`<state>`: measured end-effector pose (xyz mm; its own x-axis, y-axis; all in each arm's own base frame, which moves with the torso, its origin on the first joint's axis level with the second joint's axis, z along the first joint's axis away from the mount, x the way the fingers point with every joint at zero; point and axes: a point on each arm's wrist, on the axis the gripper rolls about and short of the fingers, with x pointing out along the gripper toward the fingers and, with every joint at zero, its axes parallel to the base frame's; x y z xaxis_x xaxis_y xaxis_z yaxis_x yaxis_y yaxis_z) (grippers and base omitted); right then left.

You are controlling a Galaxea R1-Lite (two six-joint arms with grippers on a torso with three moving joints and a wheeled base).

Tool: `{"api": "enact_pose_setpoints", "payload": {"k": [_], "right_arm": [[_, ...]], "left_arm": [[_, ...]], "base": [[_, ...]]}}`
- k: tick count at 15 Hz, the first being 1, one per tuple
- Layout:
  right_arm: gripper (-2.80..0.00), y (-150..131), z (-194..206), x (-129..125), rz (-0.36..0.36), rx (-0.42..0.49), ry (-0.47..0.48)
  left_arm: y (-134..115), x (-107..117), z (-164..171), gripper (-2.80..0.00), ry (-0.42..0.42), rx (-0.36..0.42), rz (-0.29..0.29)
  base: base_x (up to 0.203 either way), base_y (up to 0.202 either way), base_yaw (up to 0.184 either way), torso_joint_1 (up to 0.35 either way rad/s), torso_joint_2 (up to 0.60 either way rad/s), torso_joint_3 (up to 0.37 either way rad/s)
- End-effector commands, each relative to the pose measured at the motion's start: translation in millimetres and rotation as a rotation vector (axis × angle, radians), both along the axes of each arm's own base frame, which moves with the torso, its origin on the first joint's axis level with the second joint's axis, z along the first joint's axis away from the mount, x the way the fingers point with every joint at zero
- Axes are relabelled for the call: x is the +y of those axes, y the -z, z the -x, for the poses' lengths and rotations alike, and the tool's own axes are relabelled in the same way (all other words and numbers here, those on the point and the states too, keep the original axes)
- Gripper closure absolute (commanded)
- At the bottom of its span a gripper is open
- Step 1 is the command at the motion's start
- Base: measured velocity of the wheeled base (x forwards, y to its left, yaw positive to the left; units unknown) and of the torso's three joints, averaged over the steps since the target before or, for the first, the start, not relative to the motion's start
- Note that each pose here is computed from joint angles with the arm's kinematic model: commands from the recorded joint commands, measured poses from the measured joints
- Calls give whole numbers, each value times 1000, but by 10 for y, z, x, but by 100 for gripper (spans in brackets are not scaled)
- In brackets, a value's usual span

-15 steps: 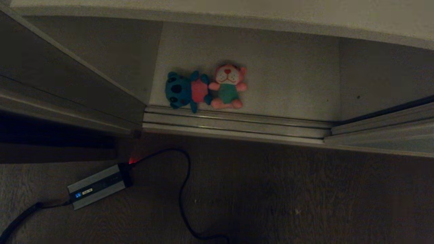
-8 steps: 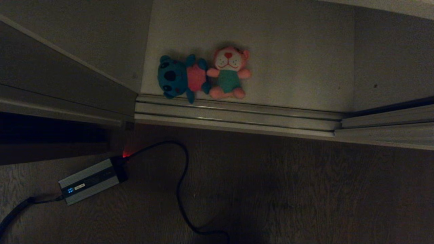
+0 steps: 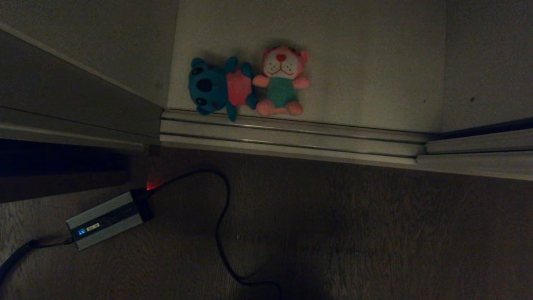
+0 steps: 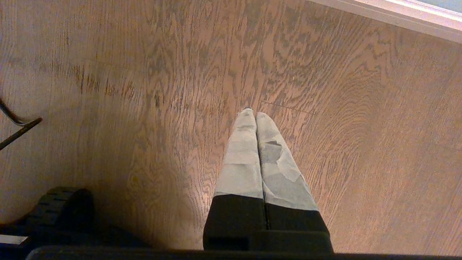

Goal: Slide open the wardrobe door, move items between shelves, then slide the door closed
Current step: Place the blue doll on the higher shelf

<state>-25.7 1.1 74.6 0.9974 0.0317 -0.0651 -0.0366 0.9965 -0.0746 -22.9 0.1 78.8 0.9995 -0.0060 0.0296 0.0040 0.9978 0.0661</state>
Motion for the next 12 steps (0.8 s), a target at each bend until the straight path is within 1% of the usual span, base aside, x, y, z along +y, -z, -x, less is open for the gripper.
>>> {"api": "enact_pose_setpoints", "payload": {"k": [1, 3, 4, 6, 7, 8, 10, 12], "right_arm": [[0, 1, 1, 0, 1, -1, -1], [0, 1, 1, 0, 1, -1, -1], [0, 1, 1, 0, 1, -1, -1], [0, 1, 1, 0, 1, -1, -1], [0, 1, 1, 0, 1, -1, -1], [0, 1, 1, 0, 1, -1, -1], [0, 4, 0, 0, 1, 0, -1], [0, 1, 1, 0, 1, -1, -1]], "left_arm": [[-184, 0, 50, 0, -2, -84, -33], [-524, -3, 160, 0, 12, -169, -41], [-715, -12, 188, 0, 50, -169, -46], [-917, -26, 30, 0, 123, -60, -43], [-1001, -33, -112, 0, 154, 15, -28], [-1072, -44, -281, 0, 194, 98, -5], [-1166, -72, -616, 0, 300, 252, 52], [-1236, -112, -912, 0, 443, 384, 113]], "base": [[0, 0, 0, 0, 0, 0], [0, 0, 0, 0, 0, 0], [0, 0, 0, 0, 0, 0], [0, 0, 0, 0, 0, 0], [0, 0, 0, 0, 0, 0], [0, 0, 0, 0, 0, 0], [0, 0, 0, 0, 0, 0], [0, 0, 0, 0, 0, 0]]}}
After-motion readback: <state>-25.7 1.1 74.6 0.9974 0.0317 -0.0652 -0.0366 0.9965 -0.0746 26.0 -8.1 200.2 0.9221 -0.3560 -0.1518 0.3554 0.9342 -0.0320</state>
